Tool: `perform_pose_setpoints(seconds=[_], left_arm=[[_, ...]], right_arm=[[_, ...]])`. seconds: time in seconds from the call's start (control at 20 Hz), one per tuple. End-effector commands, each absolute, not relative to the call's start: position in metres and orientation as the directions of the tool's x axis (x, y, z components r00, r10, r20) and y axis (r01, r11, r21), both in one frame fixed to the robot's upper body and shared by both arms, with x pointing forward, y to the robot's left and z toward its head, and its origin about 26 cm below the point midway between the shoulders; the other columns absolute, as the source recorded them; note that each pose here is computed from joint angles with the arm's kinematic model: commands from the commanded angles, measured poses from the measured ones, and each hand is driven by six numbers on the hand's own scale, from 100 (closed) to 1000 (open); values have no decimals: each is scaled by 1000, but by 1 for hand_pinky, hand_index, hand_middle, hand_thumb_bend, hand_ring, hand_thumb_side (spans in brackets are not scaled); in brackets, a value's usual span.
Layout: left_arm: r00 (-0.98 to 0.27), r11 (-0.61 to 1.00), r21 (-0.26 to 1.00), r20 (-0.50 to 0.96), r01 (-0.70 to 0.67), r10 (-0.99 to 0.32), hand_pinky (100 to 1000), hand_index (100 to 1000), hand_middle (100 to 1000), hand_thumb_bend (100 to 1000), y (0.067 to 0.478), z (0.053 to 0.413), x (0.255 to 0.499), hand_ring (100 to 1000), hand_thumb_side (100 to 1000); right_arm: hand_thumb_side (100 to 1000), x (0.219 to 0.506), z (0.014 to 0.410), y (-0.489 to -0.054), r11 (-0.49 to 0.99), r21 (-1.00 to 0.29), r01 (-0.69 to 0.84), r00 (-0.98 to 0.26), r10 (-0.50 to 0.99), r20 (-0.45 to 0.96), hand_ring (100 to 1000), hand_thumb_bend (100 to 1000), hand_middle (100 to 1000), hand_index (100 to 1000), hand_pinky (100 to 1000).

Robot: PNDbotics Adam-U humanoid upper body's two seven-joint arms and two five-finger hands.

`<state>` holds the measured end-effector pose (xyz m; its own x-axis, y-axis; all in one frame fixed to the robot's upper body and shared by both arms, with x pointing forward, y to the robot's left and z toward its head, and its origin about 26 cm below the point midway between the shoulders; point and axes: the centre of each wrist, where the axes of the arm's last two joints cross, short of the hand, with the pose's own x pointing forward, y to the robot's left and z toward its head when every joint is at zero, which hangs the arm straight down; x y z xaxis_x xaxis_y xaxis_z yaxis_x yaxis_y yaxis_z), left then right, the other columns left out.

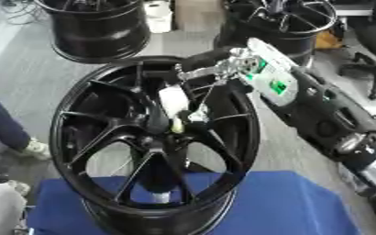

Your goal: Pull the pin out of the wheel hub.

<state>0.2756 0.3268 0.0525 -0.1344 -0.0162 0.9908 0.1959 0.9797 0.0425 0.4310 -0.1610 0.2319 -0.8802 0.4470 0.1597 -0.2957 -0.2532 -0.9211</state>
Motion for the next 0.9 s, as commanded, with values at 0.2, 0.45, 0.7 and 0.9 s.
perform_pose_setpoints(seconds=[0.2,0.45,0.7,0.9], left_arm=[[-153,979,65,988,195,-35,656,743,633,573,331,60,277,653,709],[-148,983,72,988,166,-47,656,743,633,574,336,60,275,653,709],[-154,991,69,987,113,-51,656,743,632,573,343,62,272,652,709],[-163,997,61,985,49,-53,656,743,632,573,350,63,269,652,711]], right_arm=[[236,426,294,-198,-150,-968,-199,-870,482,104,457,100,323,861,668],[205,419,315,-263,25,-982,-185,-785,598,163,446,100,306,854,661],[201,407,309,-348,210,-959,-188,-589,757,281,450,100,299,850,664],[242,388,300,-425,294,-946,-135,-334,885,323,483,100,358,841,669]])
